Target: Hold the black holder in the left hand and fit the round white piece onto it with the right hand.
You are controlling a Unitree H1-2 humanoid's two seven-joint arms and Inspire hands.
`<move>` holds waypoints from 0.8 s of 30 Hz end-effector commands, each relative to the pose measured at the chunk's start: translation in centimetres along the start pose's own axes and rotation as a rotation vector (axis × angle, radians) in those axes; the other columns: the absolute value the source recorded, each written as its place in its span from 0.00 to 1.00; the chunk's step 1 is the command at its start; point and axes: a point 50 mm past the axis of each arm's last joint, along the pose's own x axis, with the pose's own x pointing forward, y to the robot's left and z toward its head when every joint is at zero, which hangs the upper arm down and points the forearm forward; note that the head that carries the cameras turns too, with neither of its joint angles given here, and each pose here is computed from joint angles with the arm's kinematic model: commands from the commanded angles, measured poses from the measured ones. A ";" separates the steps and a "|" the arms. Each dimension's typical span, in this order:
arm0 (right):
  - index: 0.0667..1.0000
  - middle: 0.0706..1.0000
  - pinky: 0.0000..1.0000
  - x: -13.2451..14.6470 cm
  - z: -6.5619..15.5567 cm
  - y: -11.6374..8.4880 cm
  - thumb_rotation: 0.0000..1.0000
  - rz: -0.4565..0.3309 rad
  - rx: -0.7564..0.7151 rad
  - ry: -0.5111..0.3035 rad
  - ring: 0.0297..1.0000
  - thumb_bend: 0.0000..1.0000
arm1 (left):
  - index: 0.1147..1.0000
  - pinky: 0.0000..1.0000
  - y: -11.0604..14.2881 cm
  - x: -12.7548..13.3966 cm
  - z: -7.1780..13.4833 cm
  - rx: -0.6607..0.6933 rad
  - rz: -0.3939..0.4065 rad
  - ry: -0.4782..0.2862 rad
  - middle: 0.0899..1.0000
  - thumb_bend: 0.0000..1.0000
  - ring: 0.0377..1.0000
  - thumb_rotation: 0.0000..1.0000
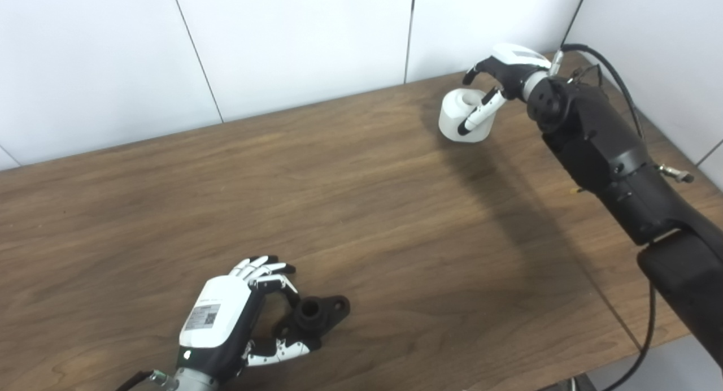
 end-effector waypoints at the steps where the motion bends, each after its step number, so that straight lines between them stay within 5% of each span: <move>1: 0.72 0.91 1.00 -0.3 0.4 -3.7 0.33 -0.117 -0.028 -0.028 1.00 0.97 | 0.42 0.88 -2.1 -0.9 -0.6 -0.007 -0.141 0.064 0.77 0.52 0.88 0.05; 24: 0.62 0.89 1.00 -0.8 -0.3 -3.7 0.28 -0.093 -0.029 -0.030 1.00 0.88 | 0.42 0.88 -1.9 -0.8 -0.3 -0.015 -0.133 0.062 0.77 0.52 0.87 0.04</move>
